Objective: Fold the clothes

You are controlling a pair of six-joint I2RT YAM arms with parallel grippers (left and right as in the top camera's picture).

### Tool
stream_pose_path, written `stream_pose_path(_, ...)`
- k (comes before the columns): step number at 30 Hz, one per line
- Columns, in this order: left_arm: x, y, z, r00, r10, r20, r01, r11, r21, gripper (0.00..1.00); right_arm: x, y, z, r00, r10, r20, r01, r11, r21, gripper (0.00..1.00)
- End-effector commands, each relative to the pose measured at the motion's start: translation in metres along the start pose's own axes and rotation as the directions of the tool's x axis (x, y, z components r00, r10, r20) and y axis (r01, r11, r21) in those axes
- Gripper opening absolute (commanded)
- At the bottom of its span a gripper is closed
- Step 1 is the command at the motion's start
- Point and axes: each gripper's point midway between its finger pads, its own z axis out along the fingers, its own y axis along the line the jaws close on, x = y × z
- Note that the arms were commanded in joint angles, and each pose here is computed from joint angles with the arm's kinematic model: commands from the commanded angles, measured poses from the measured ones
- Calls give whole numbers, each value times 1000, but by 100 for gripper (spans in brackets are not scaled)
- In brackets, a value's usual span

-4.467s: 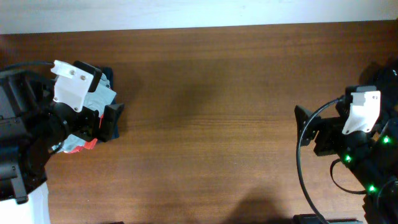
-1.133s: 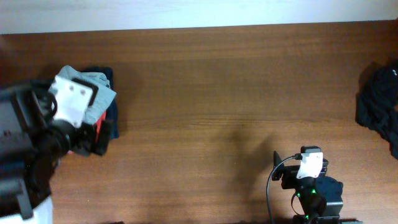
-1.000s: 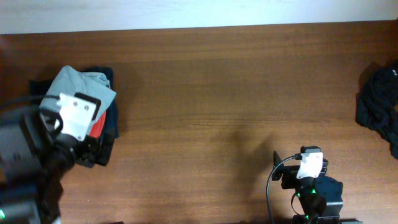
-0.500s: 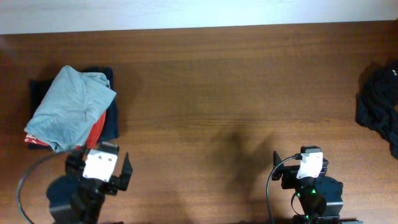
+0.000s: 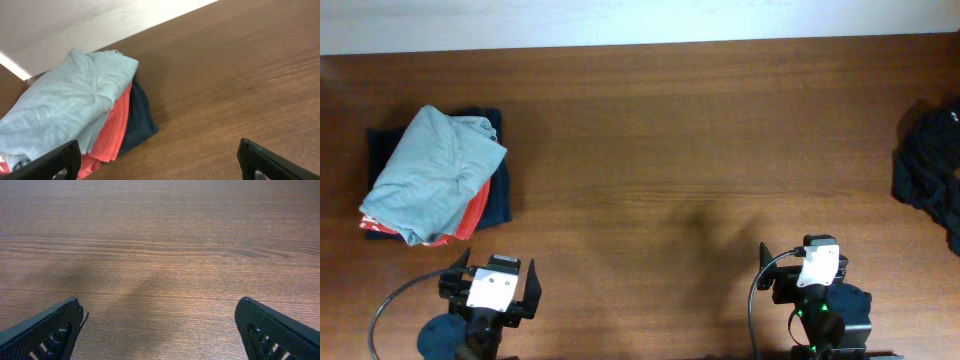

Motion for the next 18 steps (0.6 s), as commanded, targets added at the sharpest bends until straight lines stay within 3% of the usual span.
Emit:
stream_pose_path(1, 14, -9, 9, 1000, -9, 9, 8, 1000, 21, 99, 1, 0, 0, 1000, 3, 4, -3, 1000, -1, 99)
stream_pose_path(18, 35, -26, 44, 997, -2, 72, -3, 997, 79, 100, 1, 0, 0, 1000, 3, 4, -3, 1000, -1, 99)
